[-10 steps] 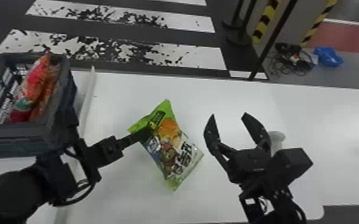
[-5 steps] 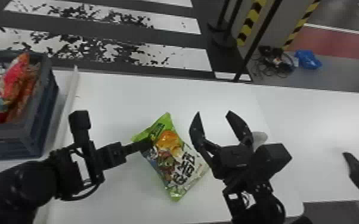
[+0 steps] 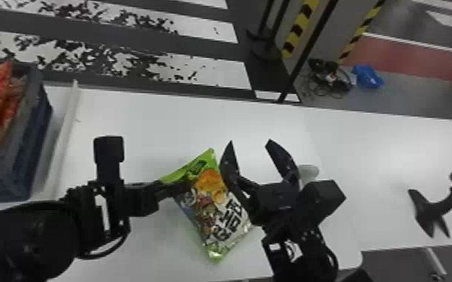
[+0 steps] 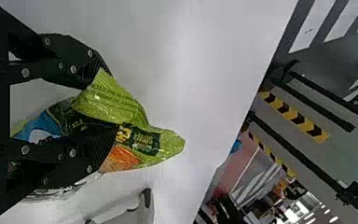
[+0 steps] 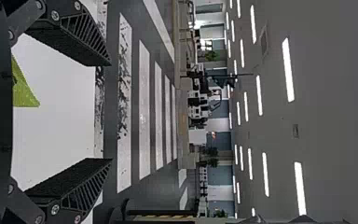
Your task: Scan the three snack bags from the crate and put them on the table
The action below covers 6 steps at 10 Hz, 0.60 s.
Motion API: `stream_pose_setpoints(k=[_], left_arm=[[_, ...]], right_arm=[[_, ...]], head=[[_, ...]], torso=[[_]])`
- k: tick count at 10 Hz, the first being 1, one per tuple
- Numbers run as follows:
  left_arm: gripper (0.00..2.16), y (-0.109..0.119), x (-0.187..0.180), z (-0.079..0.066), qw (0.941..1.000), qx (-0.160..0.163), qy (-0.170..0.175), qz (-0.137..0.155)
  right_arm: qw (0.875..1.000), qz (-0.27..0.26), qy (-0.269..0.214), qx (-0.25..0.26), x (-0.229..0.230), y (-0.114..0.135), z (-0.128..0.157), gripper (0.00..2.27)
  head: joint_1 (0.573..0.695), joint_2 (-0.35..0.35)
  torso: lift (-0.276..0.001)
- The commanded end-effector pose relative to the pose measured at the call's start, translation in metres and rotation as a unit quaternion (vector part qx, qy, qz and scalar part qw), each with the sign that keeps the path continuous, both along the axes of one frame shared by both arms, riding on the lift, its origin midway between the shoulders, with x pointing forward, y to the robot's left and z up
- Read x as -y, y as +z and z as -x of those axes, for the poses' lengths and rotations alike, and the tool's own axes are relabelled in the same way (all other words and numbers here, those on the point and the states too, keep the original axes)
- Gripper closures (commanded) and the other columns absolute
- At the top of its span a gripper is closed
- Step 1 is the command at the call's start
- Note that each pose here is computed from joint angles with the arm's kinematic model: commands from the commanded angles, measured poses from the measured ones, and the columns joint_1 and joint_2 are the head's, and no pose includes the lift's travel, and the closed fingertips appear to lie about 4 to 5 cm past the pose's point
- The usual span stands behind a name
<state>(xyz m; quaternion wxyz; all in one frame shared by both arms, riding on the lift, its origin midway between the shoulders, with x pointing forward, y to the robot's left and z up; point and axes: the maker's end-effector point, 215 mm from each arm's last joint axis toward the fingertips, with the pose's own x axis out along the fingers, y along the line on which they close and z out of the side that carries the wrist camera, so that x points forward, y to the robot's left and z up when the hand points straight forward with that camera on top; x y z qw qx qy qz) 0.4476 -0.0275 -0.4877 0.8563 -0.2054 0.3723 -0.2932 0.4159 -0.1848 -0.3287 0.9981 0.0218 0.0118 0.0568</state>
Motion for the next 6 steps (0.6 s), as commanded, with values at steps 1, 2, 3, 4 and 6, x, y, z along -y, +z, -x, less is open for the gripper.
stream_pose_setpoints(k=[1,2,3,4,6], left_arm=[[0.03,0.026,-0.015,-0.018,0.9985,0.048,0.027,-0.006],[0.03,0.037,-0.032,-0.021,0.9973,0.057,0.046,-0.008],[0.03,0.05,-0.053,-0.022,0.9952,0.069,0.069,-0.003],[0.03,0.069,-0.074,-0.019,0.9919,0.09,0.09,-0.006],[0.03,0.106,-0.133,-0.007,0.9822,0.134,0.128,-0.034]], right_arm=[[1.0,0.004,0.002,-0.001,0.001,0.001,0.004,0.16],[1.0,0.01,0.003,-0.005,0.003,0.0,0.006,0.16],[1.0,0.016,0.005,-0.018,0.003,-0.006,0.007,0.16],[1.0,0.016,0.006,-0.018,0.003,-0.005,0.009,0.16],[1.0,0.018,0.008,-0.022,0.003,-0.006,0.012,0.16]], head=[[0.695,-0.275],[0.695,-0.26],[0.695,-0.25],[0.695,-0.229],[0.695,-0.171]], torso=[[-0.094],[-0.094],[-0.094],[-0.094],[-0.094]])
